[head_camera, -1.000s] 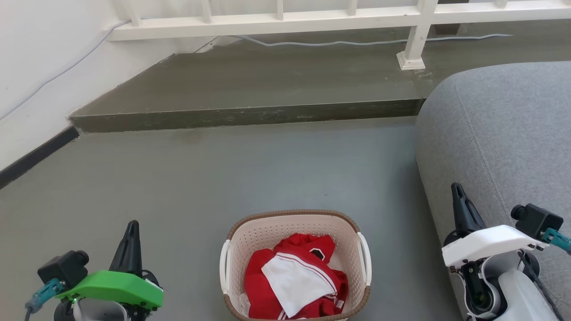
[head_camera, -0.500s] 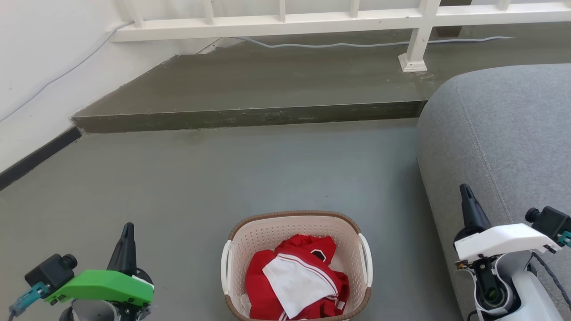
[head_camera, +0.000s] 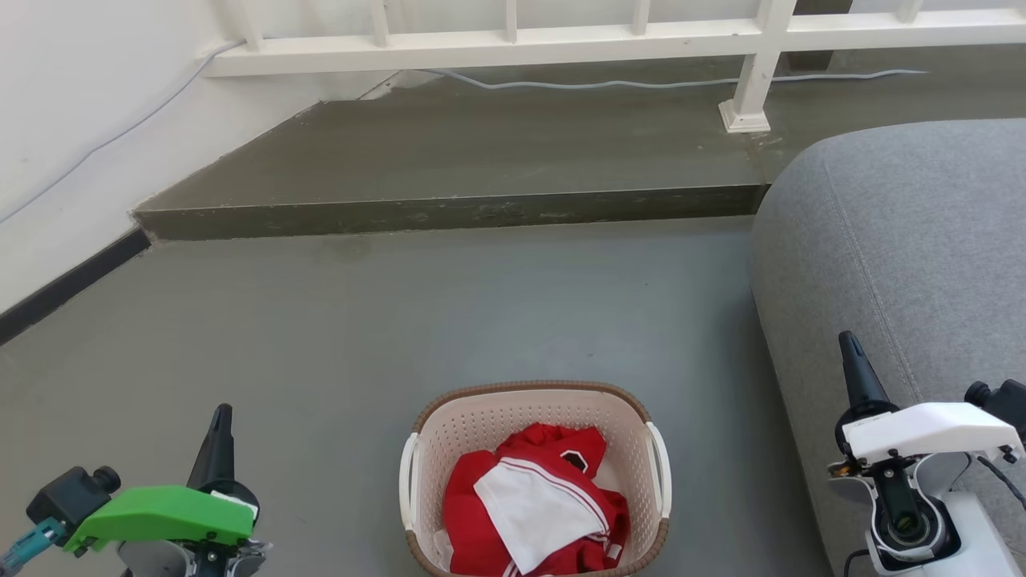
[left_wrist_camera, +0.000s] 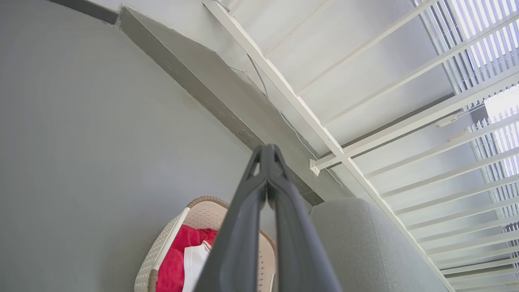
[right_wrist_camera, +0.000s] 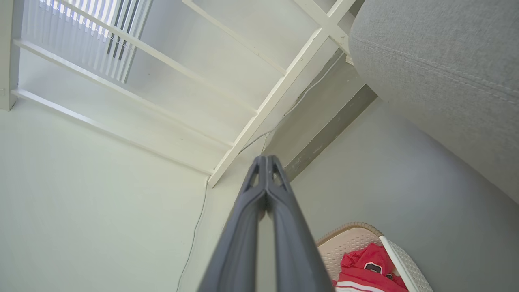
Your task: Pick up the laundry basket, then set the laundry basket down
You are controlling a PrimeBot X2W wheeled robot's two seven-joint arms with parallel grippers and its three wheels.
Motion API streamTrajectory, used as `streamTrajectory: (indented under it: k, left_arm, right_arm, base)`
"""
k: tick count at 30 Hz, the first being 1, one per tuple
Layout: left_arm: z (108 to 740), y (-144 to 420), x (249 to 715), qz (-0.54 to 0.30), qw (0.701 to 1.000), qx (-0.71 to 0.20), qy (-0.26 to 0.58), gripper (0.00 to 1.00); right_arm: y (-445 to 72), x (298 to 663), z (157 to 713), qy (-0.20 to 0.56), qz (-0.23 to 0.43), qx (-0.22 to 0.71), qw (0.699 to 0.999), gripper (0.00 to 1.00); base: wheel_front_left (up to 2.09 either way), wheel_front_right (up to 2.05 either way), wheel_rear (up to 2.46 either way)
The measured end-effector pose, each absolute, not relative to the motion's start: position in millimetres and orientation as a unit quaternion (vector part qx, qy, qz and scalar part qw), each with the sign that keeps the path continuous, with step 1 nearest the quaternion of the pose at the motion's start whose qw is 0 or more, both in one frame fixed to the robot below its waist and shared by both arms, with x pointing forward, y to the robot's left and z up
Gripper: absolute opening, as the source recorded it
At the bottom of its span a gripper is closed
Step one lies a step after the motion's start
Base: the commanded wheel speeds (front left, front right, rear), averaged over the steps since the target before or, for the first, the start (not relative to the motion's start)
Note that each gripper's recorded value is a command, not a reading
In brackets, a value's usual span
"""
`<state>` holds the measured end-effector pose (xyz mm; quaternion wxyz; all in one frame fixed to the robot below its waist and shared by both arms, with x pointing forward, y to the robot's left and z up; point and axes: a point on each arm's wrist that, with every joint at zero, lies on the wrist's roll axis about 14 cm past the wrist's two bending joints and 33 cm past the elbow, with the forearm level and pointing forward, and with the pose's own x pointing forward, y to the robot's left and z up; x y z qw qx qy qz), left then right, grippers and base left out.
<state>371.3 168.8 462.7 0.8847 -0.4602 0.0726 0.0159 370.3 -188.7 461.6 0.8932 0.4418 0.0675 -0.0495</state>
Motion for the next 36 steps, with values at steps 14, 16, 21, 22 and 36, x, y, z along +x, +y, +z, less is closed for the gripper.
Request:
streamTrajectory:
  k: [14,16,21,22,36]
  left_arm:
    - [465,175,374,0.024,0.837,-0.542,0.07,0.0]
    - [466,177,373,0.027,0.831,-0.552,0.068,0.0]
    - [466,178,373,0.029,0.813,-0.578,0.069,0.0]
    - [466,179,373,0.029,0.808,-0.584,0.068,0.0]
    - [469,185,372,0.03,0.757,-0.651,0.058,0.0]
  right_arm:
    - [-194,371,463,0.064,-0.055,0.53,0.844,0.0]
    - [-195,371,463,0.063,-0.055,0.541,0.837,0.0]
    - [-198,371,464,0.058,-0.057,0.569,0.818,0.0]
    - [-198,371,465,0.058,-0.057,0.576,0.814,0.0]
    - [-201,373,470,0.043,-0.052,0.652,0.755,0.0]
  base:
    - [0.0,0.0,0.0]
    - [0.0,0.0,0.0]
    - [0.0,0.0,0.0]
    - [0.0,0.0,0.0]
    - [0.0,0.0,0.0]
